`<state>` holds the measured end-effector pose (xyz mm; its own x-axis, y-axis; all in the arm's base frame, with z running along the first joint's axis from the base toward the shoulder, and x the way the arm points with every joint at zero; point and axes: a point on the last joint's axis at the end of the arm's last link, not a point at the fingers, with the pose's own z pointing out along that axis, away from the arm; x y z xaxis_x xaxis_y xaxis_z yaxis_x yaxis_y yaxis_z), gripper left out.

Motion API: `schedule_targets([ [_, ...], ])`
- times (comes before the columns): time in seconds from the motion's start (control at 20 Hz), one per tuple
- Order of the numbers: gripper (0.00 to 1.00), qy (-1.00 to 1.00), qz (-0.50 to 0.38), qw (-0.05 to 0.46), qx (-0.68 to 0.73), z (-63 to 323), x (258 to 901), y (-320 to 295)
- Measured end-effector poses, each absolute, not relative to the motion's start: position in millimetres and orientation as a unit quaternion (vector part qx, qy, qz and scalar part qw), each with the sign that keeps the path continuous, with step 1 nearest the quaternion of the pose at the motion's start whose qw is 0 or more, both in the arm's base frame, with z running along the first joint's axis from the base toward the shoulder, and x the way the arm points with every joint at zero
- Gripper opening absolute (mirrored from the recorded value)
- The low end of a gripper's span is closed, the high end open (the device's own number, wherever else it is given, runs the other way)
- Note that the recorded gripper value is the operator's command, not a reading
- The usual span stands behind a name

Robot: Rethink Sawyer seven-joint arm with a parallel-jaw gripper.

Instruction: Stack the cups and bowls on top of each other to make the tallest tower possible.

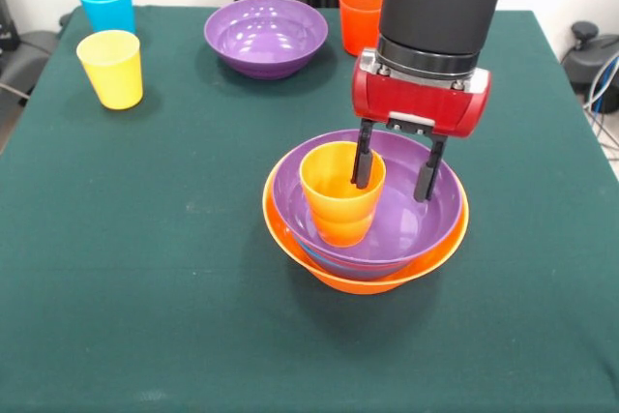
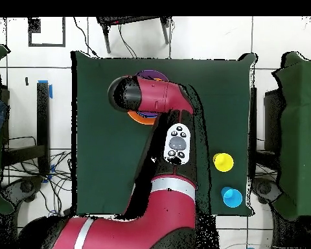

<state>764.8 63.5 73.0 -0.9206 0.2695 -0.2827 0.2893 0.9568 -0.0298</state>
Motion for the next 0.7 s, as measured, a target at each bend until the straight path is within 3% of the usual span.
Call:
schedule_targets([
  [0.7, 1.0, 0.979, -0.036, 0.139, 0.148, 73.1, 765.4, 55.6],
])
